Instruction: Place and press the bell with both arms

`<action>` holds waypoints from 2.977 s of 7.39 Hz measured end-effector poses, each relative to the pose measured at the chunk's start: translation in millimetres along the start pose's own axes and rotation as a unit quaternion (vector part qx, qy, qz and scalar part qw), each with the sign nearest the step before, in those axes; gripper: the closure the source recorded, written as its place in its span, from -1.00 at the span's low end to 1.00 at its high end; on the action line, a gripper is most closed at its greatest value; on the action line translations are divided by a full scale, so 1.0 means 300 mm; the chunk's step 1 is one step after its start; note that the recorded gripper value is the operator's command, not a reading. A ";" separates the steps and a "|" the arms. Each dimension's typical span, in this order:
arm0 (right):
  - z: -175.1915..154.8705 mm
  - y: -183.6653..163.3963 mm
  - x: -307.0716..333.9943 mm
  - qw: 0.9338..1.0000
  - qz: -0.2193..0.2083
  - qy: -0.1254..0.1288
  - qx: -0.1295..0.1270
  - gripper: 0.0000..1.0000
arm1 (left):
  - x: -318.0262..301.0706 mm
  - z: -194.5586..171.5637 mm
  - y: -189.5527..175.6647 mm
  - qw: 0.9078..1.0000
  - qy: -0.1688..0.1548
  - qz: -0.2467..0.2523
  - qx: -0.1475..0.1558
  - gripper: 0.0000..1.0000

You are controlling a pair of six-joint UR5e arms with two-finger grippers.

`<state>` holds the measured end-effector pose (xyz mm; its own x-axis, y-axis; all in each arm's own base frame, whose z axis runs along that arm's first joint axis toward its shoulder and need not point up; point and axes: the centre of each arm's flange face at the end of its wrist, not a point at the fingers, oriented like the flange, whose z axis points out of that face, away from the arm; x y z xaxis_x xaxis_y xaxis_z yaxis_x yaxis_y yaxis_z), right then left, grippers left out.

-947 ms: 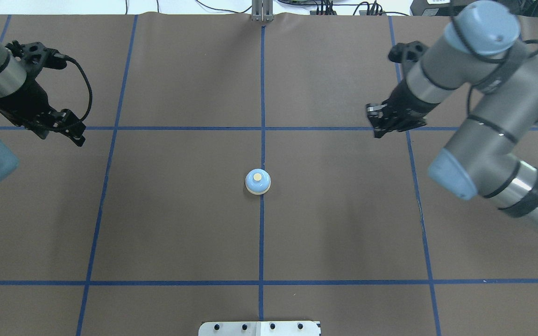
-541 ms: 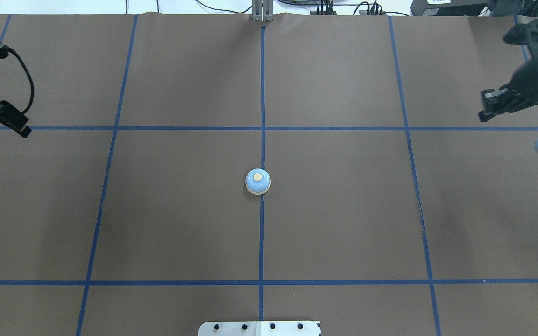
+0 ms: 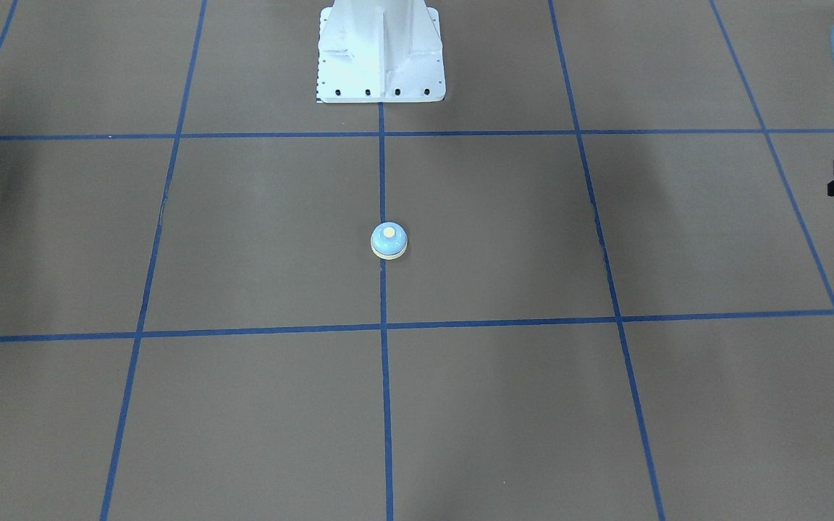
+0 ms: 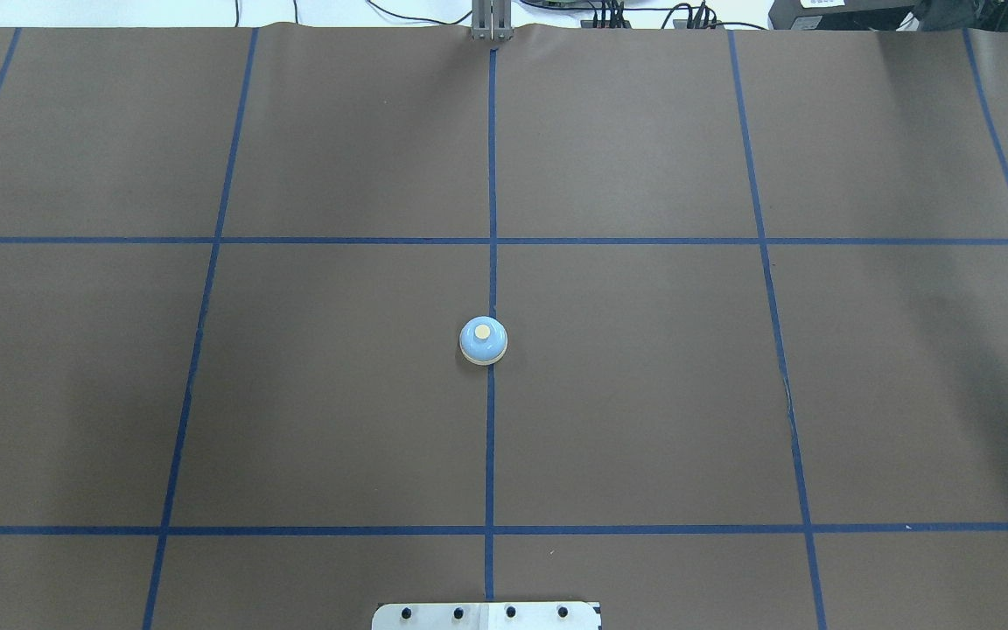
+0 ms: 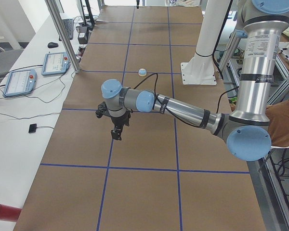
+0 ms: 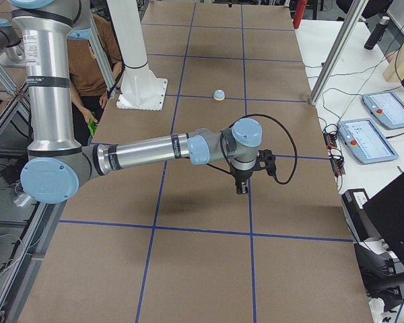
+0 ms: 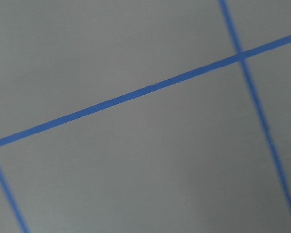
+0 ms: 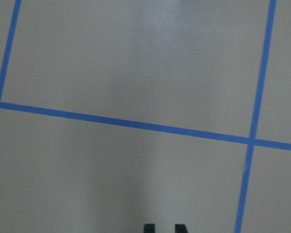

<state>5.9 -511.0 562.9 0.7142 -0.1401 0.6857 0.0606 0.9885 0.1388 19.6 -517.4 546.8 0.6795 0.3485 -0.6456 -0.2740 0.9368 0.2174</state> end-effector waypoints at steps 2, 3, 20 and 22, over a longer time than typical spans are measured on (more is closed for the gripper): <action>-0.048 0.027 0.092 1.000 0.011 0.005 -0.002 -0.99 | -0.123 -0.009 0.050 1.000 -0.002 0.005 0.001 -0.98; -0.051 0.031 0.110 1.000 0.013 0.006 -0.004 -1.00 | -0.140 -0.014 0.059 1.000 -0.002 0.002 0.002 -0.98; 0.041 0.035 0.103 1.000 -0.004 0.001 -0.029 -1.00 | -0.171 -0.002 0.174 0.998 -0.005 -0.063 -0.004 -0.99; 0.037 0.029 0.097 1.000 -0.005 -0.001 -0.027 -1.00 | -0.156 -0.020 0.173 0.998 -0.007 -0.059 0.001 -0.99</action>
<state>19.4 -507.2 591.9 0.7123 -0.1498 0.6856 0.1055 0.9887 0.1064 -30.5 -485.2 584.0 0.7161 0.2370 -0.6565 -0.1905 0.9712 0.1429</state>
